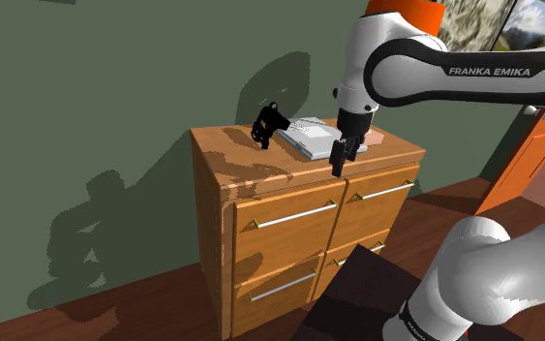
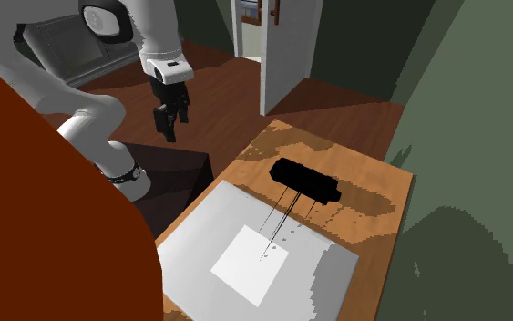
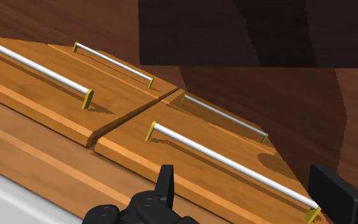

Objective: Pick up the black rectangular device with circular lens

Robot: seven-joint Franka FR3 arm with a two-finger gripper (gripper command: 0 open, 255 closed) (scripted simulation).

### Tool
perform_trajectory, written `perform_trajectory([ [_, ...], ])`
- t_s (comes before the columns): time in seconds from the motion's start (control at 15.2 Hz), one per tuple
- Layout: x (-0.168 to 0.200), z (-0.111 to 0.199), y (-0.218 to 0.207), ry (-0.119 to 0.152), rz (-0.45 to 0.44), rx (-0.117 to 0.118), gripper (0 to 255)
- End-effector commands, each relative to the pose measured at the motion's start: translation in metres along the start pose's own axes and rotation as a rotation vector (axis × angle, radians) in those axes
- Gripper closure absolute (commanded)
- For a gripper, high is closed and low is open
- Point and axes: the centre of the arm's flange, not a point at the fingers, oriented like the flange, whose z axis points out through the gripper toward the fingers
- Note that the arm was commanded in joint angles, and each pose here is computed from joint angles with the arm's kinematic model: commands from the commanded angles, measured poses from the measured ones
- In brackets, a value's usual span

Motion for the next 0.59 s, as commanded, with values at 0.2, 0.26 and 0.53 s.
perform_trajectory([
  [0.2,0.038,-0.008,0.012,-0.006,0.038,0.016,0],
  [0.26,0.051,-0.011,0.016,-0.008,0.051,0.022,0],
  [0.53,0.102,-0.021,0.036,-0.017,0.101,0.043,0],
])
